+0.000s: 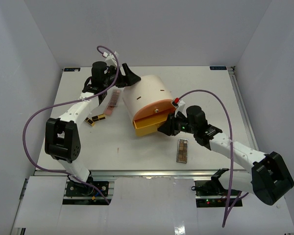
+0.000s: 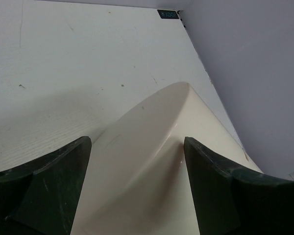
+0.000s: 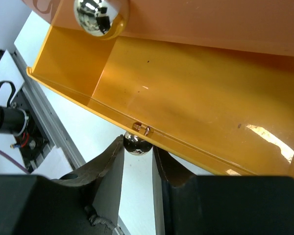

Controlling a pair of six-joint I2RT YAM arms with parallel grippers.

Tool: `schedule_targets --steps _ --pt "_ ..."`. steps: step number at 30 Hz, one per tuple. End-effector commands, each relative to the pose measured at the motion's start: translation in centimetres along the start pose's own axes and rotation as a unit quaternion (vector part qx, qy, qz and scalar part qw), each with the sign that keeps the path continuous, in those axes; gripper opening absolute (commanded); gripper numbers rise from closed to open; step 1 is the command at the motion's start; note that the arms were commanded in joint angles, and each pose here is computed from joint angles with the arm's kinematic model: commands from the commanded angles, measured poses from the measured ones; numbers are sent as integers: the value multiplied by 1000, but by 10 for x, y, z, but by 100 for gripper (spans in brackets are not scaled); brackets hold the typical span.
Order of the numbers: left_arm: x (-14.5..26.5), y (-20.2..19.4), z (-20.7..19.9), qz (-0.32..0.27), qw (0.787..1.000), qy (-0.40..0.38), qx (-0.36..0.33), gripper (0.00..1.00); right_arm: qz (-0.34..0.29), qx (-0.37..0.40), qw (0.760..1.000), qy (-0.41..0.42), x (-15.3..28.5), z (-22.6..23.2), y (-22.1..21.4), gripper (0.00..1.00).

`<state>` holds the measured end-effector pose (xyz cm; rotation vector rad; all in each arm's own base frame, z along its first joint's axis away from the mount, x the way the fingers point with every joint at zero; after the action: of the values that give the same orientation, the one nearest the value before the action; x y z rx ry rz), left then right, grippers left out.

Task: Organize the makeup

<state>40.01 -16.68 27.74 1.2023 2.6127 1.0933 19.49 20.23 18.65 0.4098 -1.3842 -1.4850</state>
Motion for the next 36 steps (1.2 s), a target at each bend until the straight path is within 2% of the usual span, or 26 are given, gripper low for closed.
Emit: schedule_targets --steps 1,15,19,20,26,33,36 --pt "10 11 -18 -27 999 -12 -16 87 -3 49 996 70 9 14 0 12" --pt "85 23 -66 -78 986 -4 -148 87 -9 56 997 49 15 8 6 14" --pt "100 -2 -89 -23 976 -43 -213 88 -10 53 998 42 14 4 6 14" --pt "98 -12 -91 -4 977 -46 -209 88 -10 54 998 41 14 4 6 14" --pt "103 -77 -104 45 956 -7 -291 87 -16 52 998 38 15 2 10 14" --pt "100 -117 -110 67 940 26 -333 87 -21 48 998 32 16 -1 10 15" --pt "91 -126 -105 61 930 73 -356 87 -23 46 998 32 17 -2 10 15"
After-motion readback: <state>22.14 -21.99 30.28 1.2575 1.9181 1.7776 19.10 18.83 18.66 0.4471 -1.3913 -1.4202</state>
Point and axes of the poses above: each gripper's point midway between its finger pads, its own x axis back along the fingers, its own z axis along the line the jaws close on, y = z × x, the point moved 9 cm from there along x, back along the fingers, and after that the axes turned 14 degrees about x, right-handed, at the moved point
